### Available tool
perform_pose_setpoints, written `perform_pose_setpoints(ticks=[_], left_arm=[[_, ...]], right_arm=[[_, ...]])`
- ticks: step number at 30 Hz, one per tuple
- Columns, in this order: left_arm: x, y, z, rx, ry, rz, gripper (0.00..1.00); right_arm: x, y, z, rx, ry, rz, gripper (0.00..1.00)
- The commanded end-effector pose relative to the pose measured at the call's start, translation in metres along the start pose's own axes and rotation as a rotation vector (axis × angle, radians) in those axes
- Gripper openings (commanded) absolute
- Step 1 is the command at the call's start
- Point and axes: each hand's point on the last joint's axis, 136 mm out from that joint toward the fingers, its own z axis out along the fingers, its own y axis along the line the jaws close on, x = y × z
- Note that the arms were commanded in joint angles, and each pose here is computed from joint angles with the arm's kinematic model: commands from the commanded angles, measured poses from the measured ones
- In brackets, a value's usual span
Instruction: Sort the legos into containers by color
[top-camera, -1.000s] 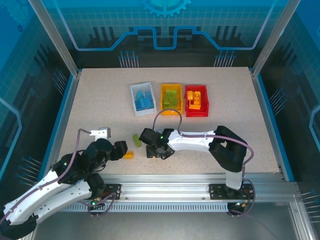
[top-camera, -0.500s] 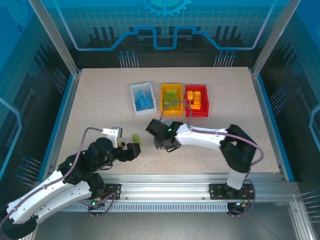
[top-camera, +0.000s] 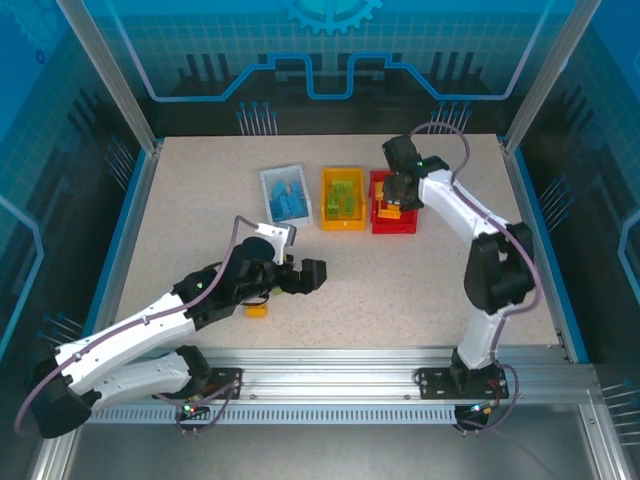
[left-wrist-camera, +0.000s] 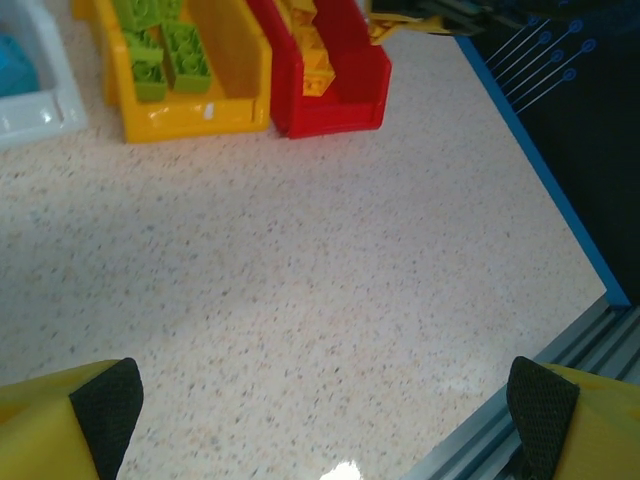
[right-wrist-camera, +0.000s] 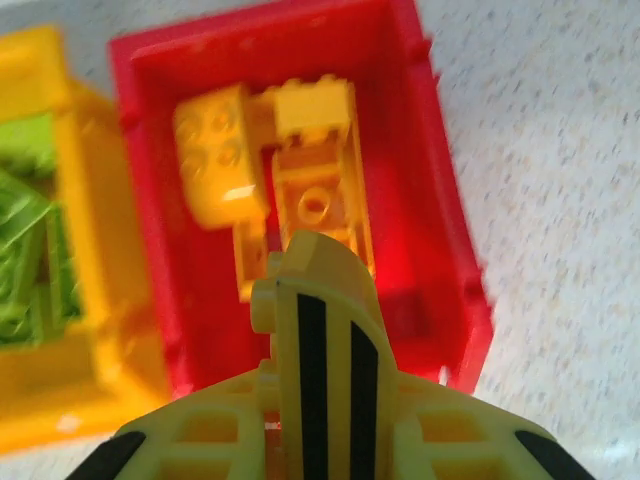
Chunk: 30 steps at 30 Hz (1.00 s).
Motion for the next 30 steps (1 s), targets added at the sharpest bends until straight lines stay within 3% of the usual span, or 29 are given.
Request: perform_pose_setpoints(ticks=[1, 8, 14, 20, 25, 30], left_arm=[[-0.022, -0.019, -0.002, 0.049, -0.056, 0.041, 0.99], [-0.017, -0.014, 0.001, 0.035, -0.046, 0.040, 0.99], [-0.013, -0.007, -0.001, 0.008, -0.037, 0.029, 0.99], [-0.007, 0.015, -0.009, -0.107, -0.018, 0.001, 0.97], [0.016, 0.076, -0.028, -0.368, 0.051, -0.118, 0.91], [0.049, 0.125, -0.033, -0.478, 0.163, -0.299, 0.85]], right_arm=[[-0.001, -0.019, 0.024, 0.100, 0.099, -0.077, 0.20], [-0.007, -0.025, 0.046, 0.191, 0.126, -0.090, 0.26], [-0.006, -0.012, 0.041, 0.172, 0.111, -0.112, 0.50], [-0.021, 0.007, -0.006, 0.100, 0.013, -0.112, 0.56], [-0.032, 0.021, -0.075, 0.013, -0.129, -0.116, 0.56], [0.005, 0.059, -0.130, -0.191, -0.249, -0.214, 0.58]])
